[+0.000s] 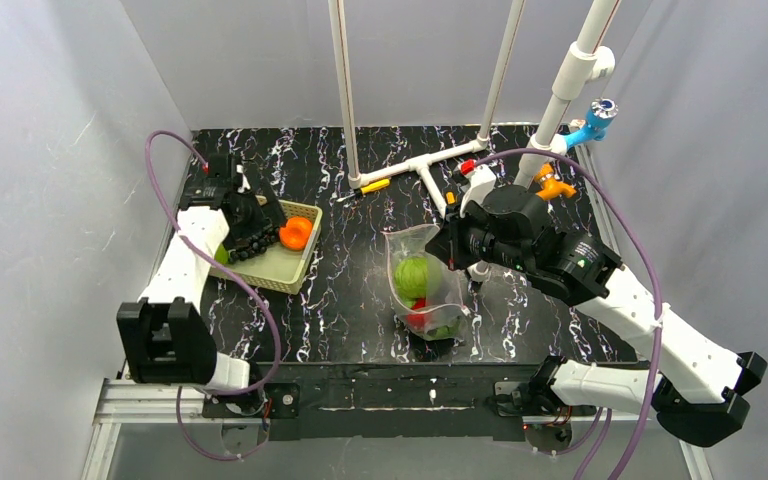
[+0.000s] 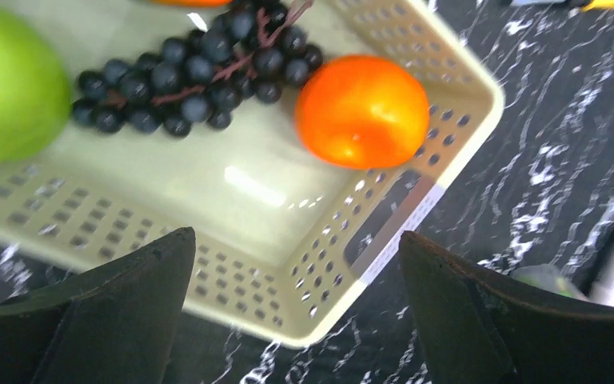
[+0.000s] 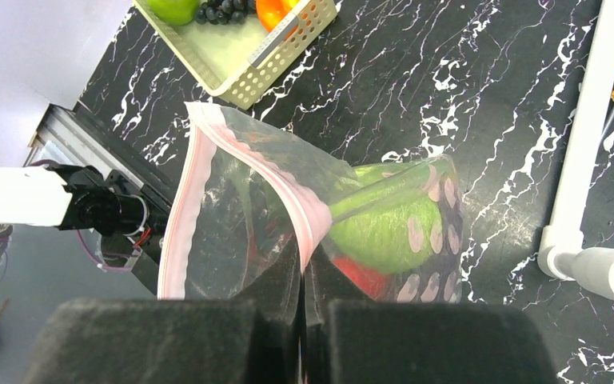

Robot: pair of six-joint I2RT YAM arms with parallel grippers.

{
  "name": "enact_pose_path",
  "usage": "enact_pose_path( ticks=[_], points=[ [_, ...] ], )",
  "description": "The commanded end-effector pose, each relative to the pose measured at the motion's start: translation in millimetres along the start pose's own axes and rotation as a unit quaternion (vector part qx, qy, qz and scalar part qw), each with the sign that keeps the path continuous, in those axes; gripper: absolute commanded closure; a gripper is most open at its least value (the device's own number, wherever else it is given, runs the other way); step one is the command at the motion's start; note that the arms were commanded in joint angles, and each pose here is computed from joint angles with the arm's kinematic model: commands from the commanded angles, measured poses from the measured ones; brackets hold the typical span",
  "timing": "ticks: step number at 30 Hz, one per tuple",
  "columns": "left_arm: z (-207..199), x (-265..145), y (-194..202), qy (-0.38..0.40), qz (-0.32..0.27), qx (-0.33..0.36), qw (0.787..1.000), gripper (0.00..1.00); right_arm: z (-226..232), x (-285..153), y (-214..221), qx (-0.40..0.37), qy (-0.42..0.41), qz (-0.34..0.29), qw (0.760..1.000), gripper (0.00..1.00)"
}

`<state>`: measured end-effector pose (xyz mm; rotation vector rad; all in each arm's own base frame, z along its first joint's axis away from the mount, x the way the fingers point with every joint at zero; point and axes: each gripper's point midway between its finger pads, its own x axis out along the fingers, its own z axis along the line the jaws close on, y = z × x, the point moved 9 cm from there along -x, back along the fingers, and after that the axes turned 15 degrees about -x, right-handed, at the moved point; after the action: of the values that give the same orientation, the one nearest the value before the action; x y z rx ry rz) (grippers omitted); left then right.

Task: Place the food in the zip-top bag and seal the zipper
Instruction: Pick up the fake fruit from the bin.

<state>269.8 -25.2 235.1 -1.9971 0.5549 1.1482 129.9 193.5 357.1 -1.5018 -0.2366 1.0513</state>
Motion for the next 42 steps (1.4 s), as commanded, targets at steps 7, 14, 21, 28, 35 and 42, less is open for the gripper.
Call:
enact_pose_path(
  ticks=[7,14,21,28,35,42],
  points=[
    [-16.3,87.9,-28.1,0.130,0.036,-0.055,0.989,0.02,1.9,0.0,-19.9,-0.004,-0.006,-0.045,0.999,0.99],
    [-7.3,106.2,-12.7,0.151,0.039,-0.040,0.987,0.02,1.8,-0.4,-21.8,-0.004,-0.003,-0.045,0.999,0.99],
    [-7.6,105.6,-1.2,0.162,0.080,-0.059,0.982,0.02,4.2,0.7,-24.2,0.000,-0.013,-0.044,0.999,0.99],
    [-18.3,104.0,7.7,0.201,0.127,-0.055,0.970,0.11,4.3,-2.4,-27.2,0.001,-0.011,-0.047,0.999,0.99],
    [-11.1,108.6,7.1,0.151,0.124,-0.046,0.980,0.11,5.3,-1.2,-30.1,0.001,-0.014,-0.044,0.999,0.99],
    [-15.7,121.7,10.4,0.134,0.124,-0.043,0.982,0.07,6.1,-1.9,-30.4,0.003,-0.017,-0.044,0.999,0.99]
  ],
)
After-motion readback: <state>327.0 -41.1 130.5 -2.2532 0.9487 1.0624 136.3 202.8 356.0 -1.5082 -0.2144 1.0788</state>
